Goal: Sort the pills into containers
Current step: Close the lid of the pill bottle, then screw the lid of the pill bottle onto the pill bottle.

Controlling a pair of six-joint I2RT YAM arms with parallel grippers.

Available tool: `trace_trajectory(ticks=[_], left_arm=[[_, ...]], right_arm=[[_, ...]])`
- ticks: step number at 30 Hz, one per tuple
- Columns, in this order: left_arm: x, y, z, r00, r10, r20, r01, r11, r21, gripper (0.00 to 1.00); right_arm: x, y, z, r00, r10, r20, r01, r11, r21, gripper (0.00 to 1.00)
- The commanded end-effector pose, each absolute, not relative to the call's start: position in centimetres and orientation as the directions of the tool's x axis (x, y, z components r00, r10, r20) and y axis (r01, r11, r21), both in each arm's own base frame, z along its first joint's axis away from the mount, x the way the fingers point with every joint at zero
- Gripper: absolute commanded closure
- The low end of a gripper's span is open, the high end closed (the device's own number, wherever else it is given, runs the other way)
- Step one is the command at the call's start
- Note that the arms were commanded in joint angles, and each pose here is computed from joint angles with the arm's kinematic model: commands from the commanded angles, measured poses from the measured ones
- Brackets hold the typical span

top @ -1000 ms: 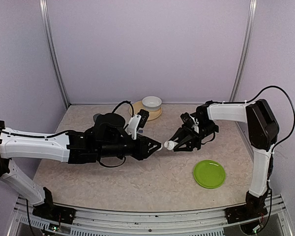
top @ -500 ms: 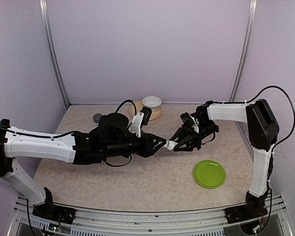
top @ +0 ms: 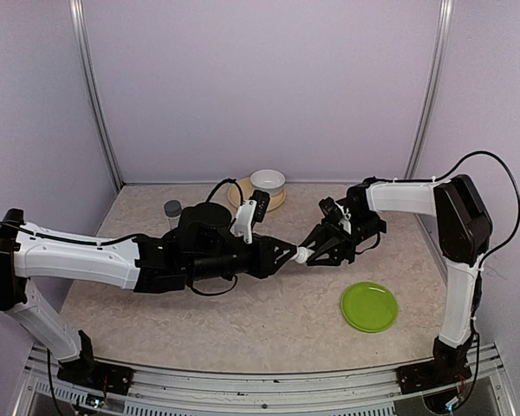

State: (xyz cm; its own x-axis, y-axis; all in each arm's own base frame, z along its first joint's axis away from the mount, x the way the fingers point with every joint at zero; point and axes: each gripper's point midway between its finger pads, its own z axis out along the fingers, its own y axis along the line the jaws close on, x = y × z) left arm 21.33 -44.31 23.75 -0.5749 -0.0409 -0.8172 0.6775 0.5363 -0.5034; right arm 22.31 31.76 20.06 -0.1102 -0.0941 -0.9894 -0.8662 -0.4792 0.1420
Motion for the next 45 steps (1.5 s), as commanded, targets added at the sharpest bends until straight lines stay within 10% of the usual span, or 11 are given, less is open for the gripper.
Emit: trace_trajectory(ticks=[1,45], left_arm=[[21.2,-45.2,25.4,-0.560,-0.091,-0.823,0.687,0.503,-0.523,0.73],[21.5,-45.9,21.4,-0.559,-0.104,-0.822,0.650,0.562,-0.512,0.65]], right_arm=[[23.9,31.6,25.0,-0.230,0.114,-0.967,-0.889,-0.429,0.160,1.00],[24.8,31.6,26.3,-0.315,0.076,-0.946,-0.861,-0.441,0.252,1.00]])
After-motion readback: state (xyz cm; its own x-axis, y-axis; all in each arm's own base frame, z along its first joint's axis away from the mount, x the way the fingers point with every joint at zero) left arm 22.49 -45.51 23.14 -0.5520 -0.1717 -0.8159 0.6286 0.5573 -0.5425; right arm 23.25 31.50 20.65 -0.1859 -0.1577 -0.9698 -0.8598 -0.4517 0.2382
